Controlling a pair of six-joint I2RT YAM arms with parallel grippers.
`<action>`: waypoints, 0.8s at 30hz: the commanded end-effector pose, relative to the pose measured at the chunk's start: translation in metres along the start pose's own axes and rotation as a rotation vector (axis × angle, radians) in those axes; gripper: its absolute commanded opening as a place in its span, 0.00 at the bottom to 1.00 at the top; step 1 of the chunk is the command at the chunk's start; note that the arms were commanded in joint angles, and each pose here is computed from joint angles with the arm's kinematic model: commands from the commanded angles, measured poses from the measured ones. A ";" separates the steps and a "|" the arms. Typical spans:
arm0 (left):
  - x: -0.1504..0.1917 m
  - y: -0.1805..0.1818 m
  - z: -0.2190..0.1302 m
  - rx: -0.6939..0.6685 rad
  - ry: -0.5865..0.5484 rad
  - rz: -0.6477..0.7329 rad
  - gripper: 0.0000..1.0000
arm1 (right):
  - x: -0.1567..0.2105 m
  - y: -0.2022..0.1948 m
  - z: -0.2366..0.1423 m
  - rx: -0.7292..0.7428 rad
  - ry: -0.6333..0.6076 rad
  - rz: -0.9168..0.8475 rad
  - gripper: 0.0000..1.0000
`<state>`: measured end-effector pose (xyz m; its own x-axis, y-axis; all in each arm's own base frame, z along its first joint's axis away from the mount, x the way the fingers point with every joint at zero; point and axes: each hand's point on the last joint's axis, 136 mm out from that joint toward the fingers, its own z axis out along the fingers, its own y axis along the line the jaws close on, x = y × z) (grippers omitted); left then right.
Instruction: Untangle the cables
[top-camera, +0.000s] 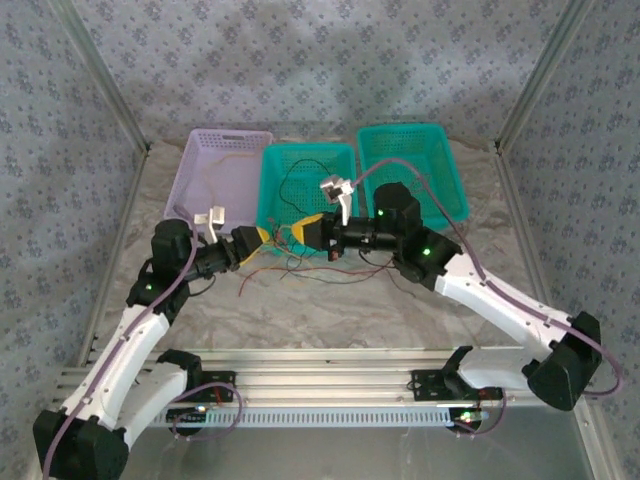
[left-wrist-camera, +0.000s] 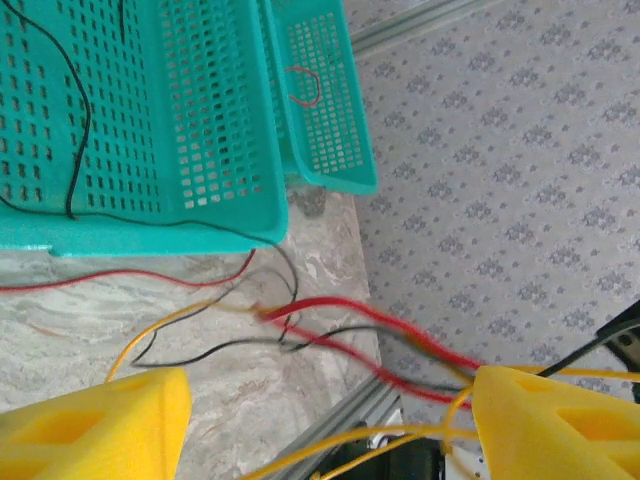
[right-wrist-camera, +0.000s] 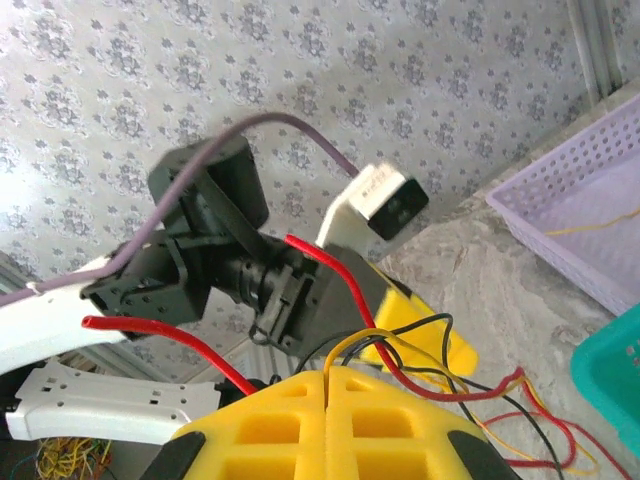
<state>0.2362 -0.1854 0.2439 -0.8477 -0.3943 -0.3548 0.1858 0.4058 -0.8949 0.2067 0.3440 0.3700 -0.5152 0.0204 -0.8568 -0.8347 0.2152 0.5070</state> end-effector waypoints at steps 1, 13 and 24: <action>0.014 0.001 0.004 0.037 0.045 0.018 0.75 | -0.011 0.015 -0.012 -0.032 -0.044 -0.029 0.00; 0.029 0.009 0.010 0.044 0.073 0.090 0.81 | -0.015 0.025 -0.017 -0.093 -0.050 -0.006 0.00; 0.009 0.024 0.009 -0.100 -0.039 0.186 0.77 | -0.012 0.043 -0.018 -0.177 -0.026 0.026 0.00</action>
<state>0.2289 -0.1922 0.1947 -0.8521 -0.3246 -0.4105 0.2129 0.5016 -0.8385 0.1856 0.3350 0.3931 -0.5330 0.0476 -0.8448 -0.8386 0.1034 0.5349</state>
